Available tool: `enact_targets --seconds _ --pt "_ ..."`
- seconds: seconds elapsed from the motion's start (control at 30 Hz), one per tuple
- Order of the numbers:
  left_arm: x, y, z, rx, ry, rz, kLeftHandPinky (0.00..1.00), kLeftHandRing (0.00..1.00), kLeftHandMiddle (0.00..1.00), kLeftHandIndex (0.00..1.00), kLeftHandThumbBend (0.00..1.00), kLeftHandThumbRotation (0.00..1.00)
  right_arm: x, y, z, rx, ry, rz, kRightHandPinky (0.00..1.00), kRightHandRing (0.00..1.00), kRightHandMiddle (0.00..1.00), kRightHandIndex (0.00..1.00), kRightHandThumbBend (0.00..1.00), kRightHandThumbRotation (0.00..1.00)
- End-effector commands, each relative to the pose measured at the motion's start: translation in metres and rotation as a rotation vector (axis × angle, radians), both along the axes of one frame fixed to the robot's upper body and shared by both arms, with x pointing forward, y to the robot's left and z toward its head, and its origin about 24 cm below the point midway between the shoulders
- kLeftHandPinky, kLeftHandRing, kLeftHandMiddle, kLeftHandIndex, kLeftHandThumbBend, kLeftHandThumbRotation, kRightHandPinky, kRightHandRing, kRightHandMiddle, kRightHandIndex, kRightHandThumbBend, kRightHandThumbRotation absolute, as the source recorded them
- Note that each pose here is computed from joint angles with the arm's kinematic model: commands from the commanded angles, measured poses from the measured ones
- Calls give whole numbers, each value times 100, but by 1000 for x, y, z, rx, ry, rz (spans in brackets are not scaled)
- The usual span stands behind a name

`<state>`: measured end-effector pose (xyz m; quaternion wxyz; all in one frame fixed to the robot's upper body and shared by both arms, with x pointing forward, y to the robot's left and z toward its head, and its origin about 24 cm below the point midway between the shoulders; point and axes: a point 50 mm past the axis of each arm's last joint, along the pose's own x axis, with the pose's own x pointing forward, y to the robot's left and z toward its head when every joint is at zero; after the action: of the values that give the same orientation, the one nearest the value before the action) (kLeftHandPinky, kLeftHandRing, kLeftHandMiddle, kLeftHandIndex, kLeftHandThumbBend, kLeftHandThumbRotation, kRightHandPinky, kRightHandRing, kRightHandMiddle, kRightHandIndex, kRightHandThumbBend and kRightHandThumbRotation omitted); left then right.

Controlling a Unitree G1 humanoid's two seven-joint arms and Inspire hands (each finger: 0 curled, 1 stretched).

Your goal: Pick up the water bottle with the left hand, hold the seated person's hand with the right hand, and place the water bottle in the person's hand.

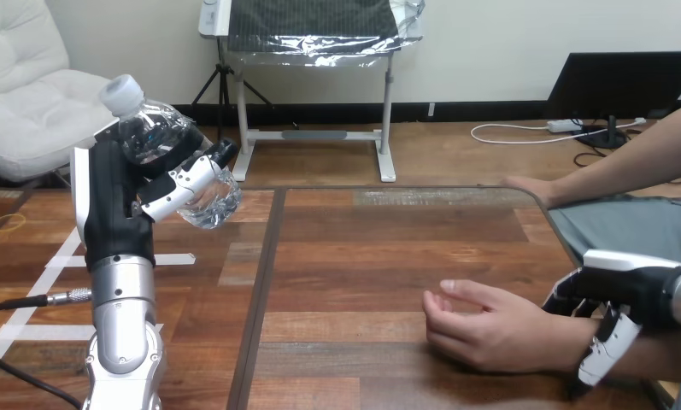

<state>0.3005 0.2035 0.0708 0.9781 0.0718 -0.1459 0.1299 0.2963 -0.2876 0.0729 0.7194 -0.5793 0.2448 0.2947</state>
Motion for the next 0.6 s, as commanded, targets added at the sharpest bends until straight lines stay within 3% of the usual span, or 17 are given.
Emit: enact_targets --seconds 0.0,0.2,0.57 --pt "12 -4 42 33 -167 -15 26 30 36 41 57 0 6 12 -7 7 21 12 42 52 58 58 100 9" --pt "12 -4 43 31 -166 -5 26 30 36 41 59 0 8 13 -10 7 34 8 29 38 46 48 100 14" --pt "12 -3 45 28 -165 0 26 30 36 41 59 0 9 16 -10 -30 43 42 19 27 35 39 100 27"
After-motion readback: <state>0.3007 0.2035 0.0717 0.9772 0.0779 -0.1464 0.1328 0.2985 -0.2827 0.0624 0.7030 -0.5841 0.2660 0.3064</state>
